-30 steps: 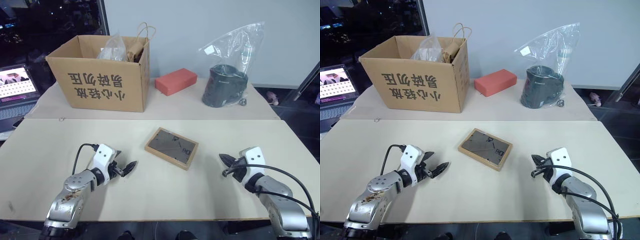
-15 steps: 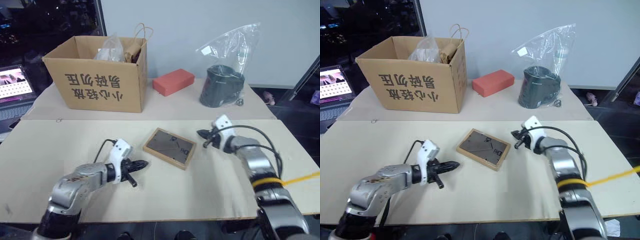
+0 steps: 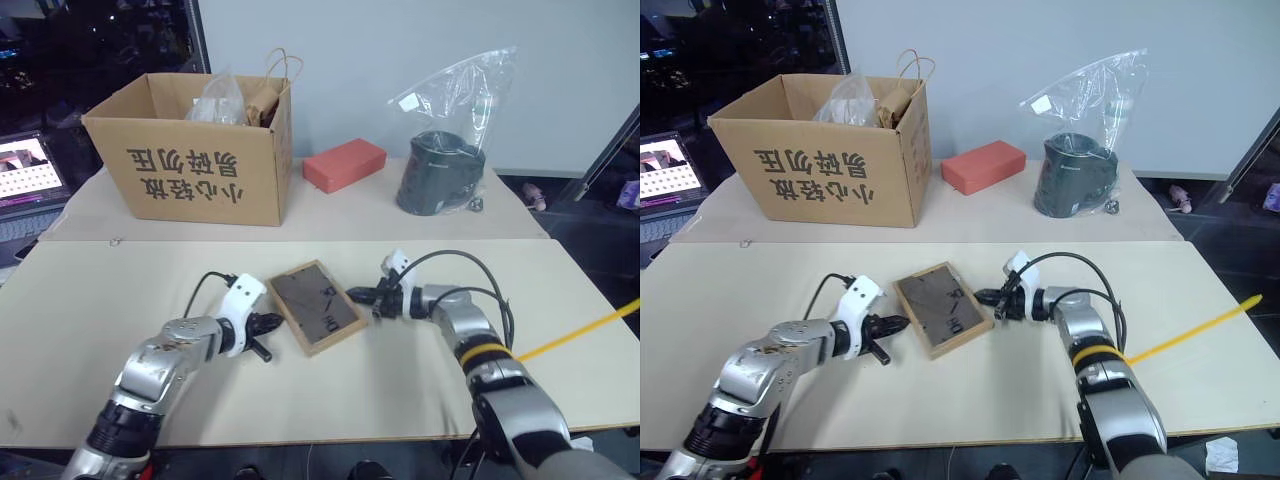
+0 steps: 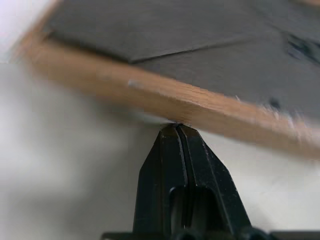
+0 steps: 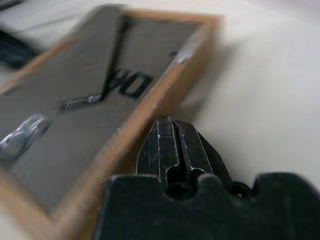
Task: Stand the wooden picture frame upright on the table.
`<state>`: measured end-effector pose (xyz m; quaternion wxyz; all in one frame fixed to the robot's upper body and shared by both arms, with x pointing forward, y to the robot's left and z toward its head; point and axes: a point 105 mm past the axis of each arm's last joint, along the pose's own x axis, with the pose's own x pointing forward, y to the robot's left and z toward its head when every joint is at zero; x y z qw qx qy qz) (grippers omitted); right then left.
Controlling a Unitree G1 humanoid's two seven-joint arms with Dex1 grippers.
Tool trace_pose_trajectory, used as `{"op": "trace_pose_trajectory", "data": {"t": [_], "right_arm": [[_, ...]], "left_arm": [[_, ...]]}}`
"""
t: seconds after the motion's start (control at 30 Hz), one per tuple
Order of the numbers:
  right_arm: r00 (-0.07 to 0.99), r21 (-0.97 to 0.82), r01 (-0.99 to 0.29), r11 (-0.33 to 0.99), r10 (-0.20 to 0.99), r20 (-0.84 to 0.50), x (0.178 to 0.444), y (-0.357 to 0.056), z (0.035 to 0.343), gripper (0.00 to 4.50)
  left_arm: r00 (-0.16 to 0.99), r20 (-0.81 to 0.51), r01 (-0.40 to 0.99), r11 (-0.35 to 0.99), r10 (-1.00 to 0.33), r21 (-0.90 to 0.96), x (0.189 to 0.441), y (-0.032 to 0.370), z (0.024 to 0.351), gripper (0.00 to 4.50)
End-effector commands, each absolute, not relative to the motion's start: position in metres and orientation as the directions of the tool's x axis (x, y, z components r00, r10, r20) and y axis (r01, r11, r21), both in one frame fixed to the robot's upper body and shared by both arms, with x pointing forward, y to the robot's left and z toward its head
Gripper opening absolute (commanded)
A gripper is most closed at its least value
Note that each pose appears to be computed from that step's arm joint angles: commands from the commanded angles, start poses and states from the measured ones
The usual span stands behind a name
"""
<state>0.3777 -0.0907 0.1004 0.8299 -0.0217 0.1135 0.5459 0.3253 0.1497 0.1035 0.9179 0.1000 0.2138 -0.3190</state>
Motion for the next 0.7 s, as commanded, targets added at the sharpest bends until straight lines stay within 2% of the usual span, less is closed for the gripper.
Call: {"op": "trace_pose_trajectory", "data": {"t": [0.03,0.2,0.33,0.4,0.47,0.5,0.57,0.63,0.7], "right_arm": [[0.227,0.136,-0.959,0.25,0.96,-0.163,0.334,-0.07,0.12,0.0],[0.226,0.162,-0.953,0.254,0.958,-0.174,0.31,-0.066,0.124,0.0],[0.247,0.138,-0.952,0.275,0.95,-0.19,0.308,-0.066,0.131,0.0],[0.285,0.107,-0.944,0.312,0.936,-0.208,0.316,-0.068,0.131,0.0],[0.37,0.023,-0.922,0.387,0.896,-0.245,0.335,-0.076,0.129,0.0],[0.447,-0.025,-0.89,0.456,0.857,-0.258,0.353,-0.084,0.128,0.0],[0.519,-0.086,-0.852,0.517,0.81,-0.274,0.374,-0.092,0.127,0.0],[0.539,-0.106,-0.84,0.533,0.793,-0.284,0.387,-0.092,0.125,0.0],[0.493,-0.11,-0.867,0.485,0.808,-0.322,0.386,-0.082,0.118,0.0]], "left_arm": [[0.739,-0.488,0.562,0.825,-0.465,0.064,0.322,0.179,0.101,0.05],[0.675,-0.536,0.622,0.782,-0.507,0.042,0.304,0.177,0.093,0.05],[0.682,-0.533,0.614,0.789,-0.501,0.043,0.306,0.179,0.093,0.05],[0.691,-0.526,0.607,0.793,-0.496,0.049,0.309,0.178,0.094,0.05],[0.707,-0.519,0.592,0.804,-0.48,0.064,0.313,0.182,0.097,0.05],[0.725,-0.507,0.573,0.817,-0.466,0.069,0.317,0.186,0.1,0.05],[0.753,-0.485,0.546,0.834,-0.445,0.082,0.324,0.192,0.105,0.05],[0.769,-0.463,0.533,0.842,-0.441,0.083,0.33,0.191,0.109,0.05],[0.772,-0.446,0.541,0.836,-0.453,0.087,0.334,0.185,0.112,0.05]]}}
